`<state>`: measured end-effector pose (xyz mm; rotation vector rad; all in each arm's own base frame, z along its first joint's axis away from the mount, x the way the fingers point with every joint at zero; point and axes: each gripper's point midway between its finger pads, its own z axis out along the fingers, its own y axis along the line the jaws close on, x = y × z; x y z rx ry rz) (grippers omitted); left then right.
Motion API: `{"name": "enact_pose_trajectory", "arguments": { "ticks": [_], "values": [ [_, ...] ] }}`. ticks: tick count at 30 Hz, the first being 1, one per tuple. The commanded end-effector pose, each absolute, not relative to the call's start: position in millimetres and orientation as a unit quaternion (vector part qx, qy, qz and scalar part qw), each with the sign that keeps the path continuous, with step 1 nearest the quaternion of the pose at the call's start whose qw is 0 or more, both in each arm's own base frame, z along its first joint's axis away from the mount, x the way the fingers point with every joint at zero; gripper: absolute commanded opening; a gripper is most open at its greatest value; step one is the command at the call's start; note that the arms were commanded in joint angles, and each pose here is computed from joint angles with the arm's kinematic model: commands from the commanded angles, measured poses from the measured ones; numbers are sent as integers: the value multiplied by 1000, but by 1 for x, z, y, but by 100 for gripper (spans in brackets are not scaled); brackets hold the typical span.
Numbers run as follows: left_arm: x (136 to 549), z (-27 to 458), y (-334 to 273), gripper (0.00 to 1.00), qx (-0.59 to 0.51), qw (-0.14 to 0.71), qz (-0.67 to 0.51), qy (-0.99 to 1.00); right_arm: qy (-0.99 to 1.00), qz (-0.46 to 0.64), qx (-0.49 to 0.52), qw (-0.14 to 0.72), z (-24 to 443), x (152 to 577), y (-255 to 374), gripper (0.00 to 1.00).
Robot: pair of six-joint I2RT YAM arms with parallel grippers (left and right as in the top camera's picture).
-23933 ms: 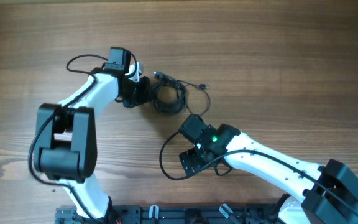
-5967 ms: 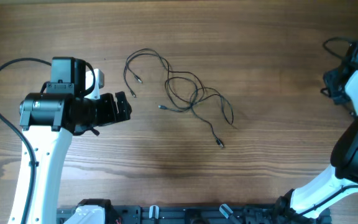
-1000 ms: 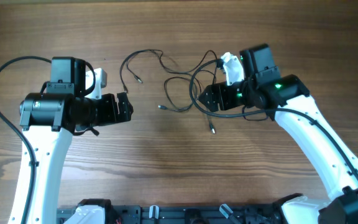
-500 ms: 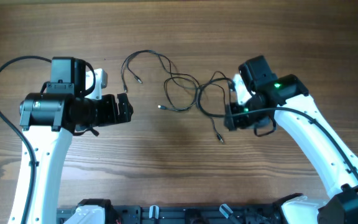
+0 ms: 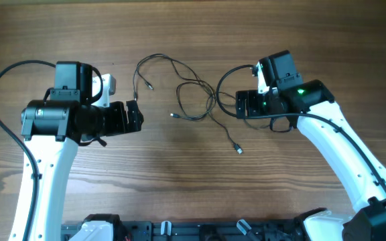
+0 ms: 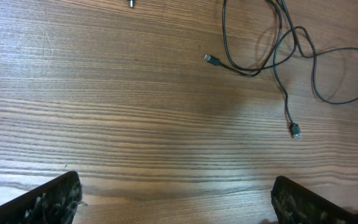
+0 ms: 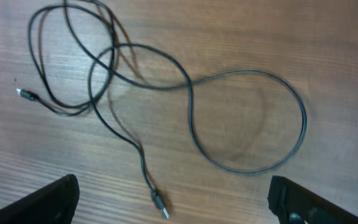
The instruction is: Untangle cables
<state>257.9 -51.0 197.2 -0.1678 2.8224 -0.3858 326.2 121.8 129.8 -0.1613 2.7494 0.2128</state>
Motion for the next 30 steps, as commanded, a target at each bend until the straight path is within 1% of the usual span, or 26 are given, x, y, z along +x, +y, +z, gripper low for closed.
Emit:
{"name": "enact_pose_trajectory", "arguments": {
  "ticks": [1,3,4,5,6,8,10,16,19,23,24,25,26,28,30],
  "values": [
    [257,198,-51,100,-50,146,-138,978,980,-12,-13,198,119,338,92,94],
    [257,198,-51,100,-50,146,-138,978,985,-16,43,168,103,333,89,89],
    [257,198,-51,100,-50,146,-138,978,985,-19,91,148,94,327,86,88],
    [257,198,-51,100,-50,146,-138,978,980,-19,149,133,88,322,84,90],
    [257,198,-51,100,-50,146,-138,978,965,-13,233,122,81,320,84,100],
    [256,198,-51,100,-50,144,-138,979,933,-9,343,107,72,316,84,100],
    [256,197,-51,100,-50,144,-138,979,915,-14,392,96,65,314,83,100],
    [256,197,-51,100,-50,144,-138,979,890,-43,450,62,32,309,81,100],
    [256,197,-51,100,-51,143,-138,979,900,-44,428,63,17,317,83,100],
    [256,198,-52,100,-50,144,-138,979,903,-40,421,77,10,325,84,100],
    [256,198,-51,100,-50,144,-138,979,903,-38,421,80,7,326,84,85],
    [256,198,-52,100,-50,144,-138,979,903,-36,421,81,3,325,84,75],
    [256,198,-52,100,-50,144,-138,979,902,-35,421,83,0,324,83,73],
    [256,197,-52,100,-50,144,-138,979,902,-48,421,87,-7,319,77,72],
    [256,198,-52,100,-50,144,-138,979,901,-54,421,89,-11,316,74,78]
  ]
}}
